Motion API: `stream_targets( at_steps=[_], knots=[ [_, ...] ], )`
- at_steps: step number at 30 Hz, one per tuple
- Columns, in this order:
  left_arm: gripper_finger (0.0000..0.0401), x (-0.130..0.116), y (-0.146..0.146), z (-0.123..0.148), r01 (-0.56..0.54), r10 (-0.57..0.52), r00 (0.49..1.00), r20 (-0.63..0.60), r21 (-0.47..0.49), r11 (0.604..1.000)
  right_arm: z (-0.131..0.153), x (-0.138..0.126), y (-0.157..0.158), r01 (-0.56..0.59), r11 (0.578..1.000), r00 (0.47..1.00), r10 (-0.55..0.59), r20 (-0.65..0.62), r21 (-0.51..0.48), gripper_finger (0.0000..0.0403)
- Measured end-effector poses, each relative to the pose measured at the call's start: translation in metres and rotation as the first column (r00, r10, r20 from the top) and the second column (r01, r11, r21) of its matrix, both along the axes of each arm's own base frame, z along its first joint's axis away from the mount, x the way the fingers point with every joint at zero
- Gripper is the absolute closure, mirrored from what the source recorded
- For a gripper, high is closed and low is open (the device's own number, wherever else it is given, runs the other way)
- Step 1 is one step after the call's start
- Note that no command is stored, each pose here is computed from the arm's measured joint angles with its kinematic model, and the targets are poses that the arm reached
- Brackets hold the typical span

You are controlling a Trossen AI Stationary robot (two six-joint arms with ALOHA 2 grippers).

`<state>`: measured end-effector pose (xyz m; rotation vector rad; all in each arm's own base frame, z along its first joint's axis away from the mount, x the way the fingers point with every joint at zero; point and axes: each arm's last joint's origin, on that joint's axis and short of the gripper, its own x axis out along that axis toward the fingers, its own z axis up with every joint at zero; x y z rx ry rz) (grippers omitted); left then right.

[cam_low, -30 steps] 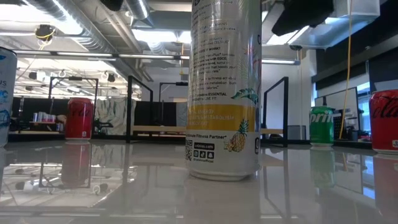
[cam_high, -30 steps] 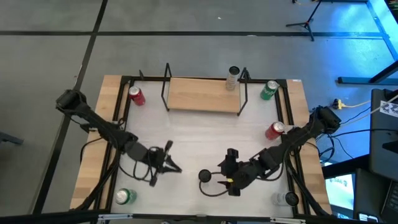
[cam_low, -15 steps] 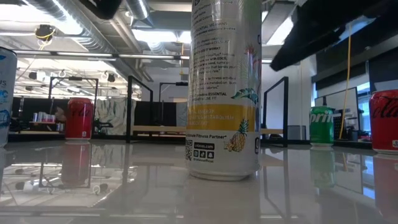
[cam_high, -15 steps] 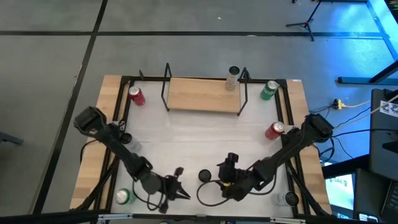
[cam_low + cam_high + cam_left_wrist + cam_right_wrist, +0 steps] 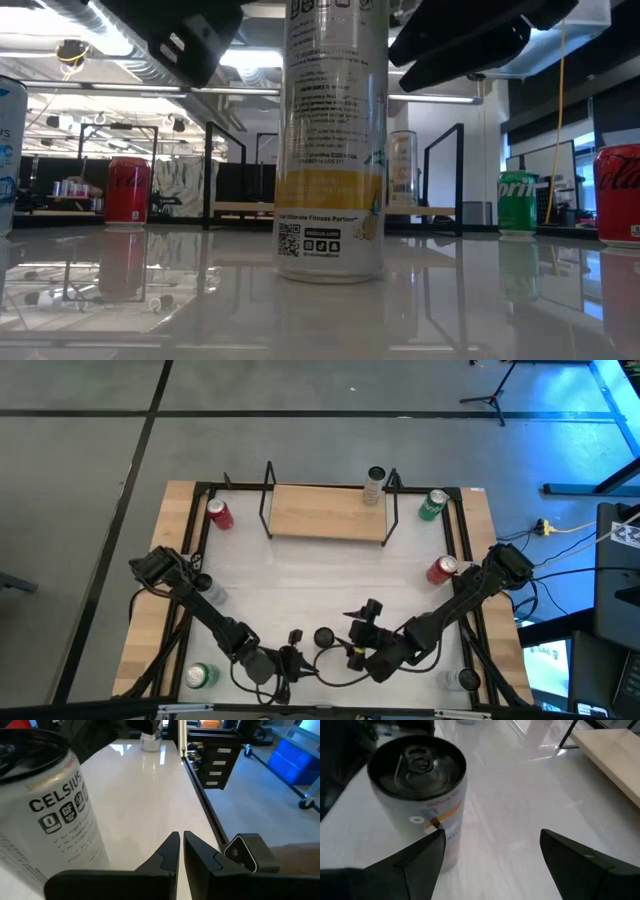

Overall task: Place canned beverage on shelf
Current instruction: Put the white yellow soda can on the shelf aligned with the other white yellow soda can

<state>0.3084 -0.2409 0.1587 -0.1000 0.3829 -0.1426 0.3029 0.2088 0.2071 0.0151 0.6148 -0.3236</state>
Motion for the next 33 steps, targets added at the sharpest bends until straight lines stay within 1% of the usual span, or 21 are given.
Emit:
stream_targets(
  at_steps=[4, 7, 11, 12, 15, 17, 20, 24, 30, 33],
  knots=[
    [0.0384, -0.001, 0.001, -0.002, -0.008, 0.008, 1.0, -0.026, -0.003, 1.0, -0.001, 0.001, -0.004, 0.018, 1.0, 1.0, -0.018, -0.006, -0.017, 0.0081],
    [0.0384, -0.002, 0.001, -0.004, -0.02, 0.019, 0.999, -0.043, -0.007, 1.0, -0.002, 0.003, -0.011, 0.057, 0.997, 0.998, -0.058, -0.01, -0.048, 0.0081],
    [0.0384, -0.001, 0.003, -0.005, -0.051, 0.051, 0.998, -0.04, 0.006, 0.999, -0.011, 0.015, -0.027, 0.116, 0.991, 0.993, -0.118, -0.029, -0.062, 0.0081],
    [0.0384, -0.001, 0.004, -0.005, -0.059, 0.06, 0.997, -0.04, 0.01, 0.998, -0.014, 0.02, -0.03, 0.121, 0.991, 0.992, -0.123, -0.034, -0.051, 0.0081],
    [0.0384, 0.0, 0.006, -0.006, -0.072, 0.073, 0.996, -0.051, 0.026, 0.997, -0.023, 0.032, -0.034, 0.078, 0.996, 0.996, -0.08, -0.05, -0.034, 0.0082],
    [0.0384, 0.0, 0.009, -0.008, -0.09, 0.092, 0.994, -0.065, 0.028, 0.996, -0.025, 0.038, -0.033, 0.036, 0.999, 0.999, -0.037, -0.038, -0.025, 0.0082],
    [0.0384, 0.0, 0.013, -0.011, -0.14, 0.144, 0.986, -0.089, 0.042, 0.989, -0.025, 0.04, -0.028, -0.006, 1.0, 1.0, 0.006, -0.028, -0.01, 0.0082],
    [0.0384, -0.001, 0.016, -0.014, -0.17, 0.176, 0.977, -0.117, 0.06, 0.984, -0.025, 0.039, -0.023, -0.036, 0.999, 0.999, 0.037, -0.033, 0.011, 0.0082],
    [0.0384, -0.006, 0.015, -0.017, -0.177, 0.187, 0.97, -0.156, 0.077, 0.981, -0.025, 0.034, -0.014, -0.067, 0.997, 0.997, 0.069, -0.031, 0.049, 0.0082],
    [0.0384, -0.008, 0.014, -0.018, -0.18, 0.19, 0.968, -0.166, 0.069, 0.981, -0.025, 0.031, -0.008, -0.079, 0.995, 0.996, 0.081, -0.029, 0.066, 0.0082]
  ],
)
